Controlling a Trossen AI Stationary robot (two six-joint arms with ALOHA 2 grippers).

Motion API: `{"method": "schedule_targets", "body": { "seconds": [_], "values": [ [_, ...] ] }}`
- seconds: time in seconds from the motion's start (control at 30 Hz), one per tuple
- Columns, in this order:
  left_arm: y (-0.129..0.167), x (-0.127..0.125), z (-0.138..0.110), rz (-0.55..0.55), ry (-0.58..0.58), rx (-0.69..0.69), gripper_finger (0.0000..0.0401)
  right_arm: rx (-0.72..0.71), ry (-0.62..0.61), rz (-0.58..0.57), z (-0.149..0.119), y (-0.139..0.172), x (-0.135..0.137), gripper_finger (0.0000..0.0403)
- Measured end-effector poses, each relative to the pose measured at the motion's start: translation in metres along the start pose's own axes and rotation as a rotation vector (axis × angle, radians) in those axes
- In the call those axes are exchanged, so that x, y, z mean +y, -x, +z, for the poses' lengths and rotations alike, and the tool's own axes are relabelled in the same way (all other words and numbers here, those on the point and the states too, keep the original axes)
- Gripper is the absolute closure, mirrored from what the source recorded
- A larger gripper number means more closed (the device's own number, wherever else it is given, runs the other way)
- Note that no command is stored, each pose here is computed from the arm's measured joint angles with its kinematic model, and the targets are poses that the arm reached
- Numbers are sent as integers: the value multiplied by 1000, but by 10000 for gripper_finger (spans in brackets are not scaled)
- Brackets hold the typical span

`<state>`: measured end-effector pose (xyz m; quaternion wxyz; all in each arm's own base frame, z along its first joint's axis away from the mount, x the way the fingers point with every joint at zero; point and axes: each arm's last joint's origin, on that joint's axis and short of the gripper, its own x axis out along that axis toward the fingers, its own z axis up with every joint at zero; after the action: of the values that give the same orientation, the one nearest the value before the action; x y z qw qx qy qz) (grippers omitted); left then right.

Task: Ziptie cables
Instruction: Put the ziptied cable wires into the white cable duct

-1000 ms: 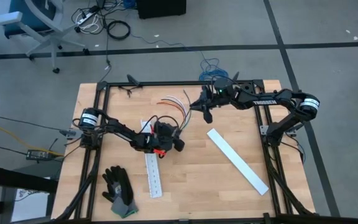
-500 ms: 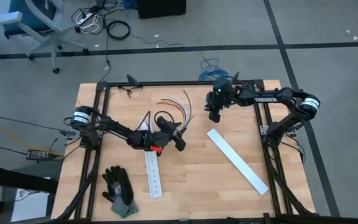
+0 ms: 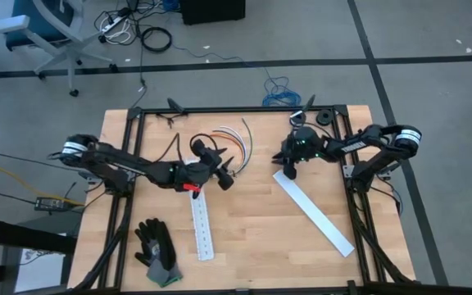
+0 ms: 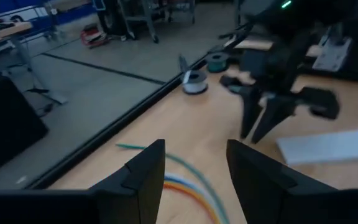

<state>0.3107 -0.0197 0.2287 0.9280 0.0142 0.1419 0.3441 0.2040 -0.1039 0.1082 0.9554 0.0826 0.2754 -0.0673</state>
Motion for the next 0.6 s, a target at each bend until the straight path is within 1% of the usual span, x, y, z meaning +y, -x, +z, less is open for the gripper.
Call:
{"method": "schedule_targets", "body": {
  "seconds": [0.1,0.23,0.33,0.47,0.6],
  "values": [
    [6,7,-2,10,-67,61,219,-58,24,15,0,1,6,325],
    [9,12,-14,14,-200,168,219,-68,39,20,2,-1,10,325],
    [6,14,-22,-67,-238,254,219,-72,44,24,2,-1,11,326],
    [1,22,-31,-177,-228,384,224,-72,41,23,2,-1,11,326],
    [-10,35,-36,-280,-161,502,239,-73,35,23,2,-1,11,326]
  ]
}}
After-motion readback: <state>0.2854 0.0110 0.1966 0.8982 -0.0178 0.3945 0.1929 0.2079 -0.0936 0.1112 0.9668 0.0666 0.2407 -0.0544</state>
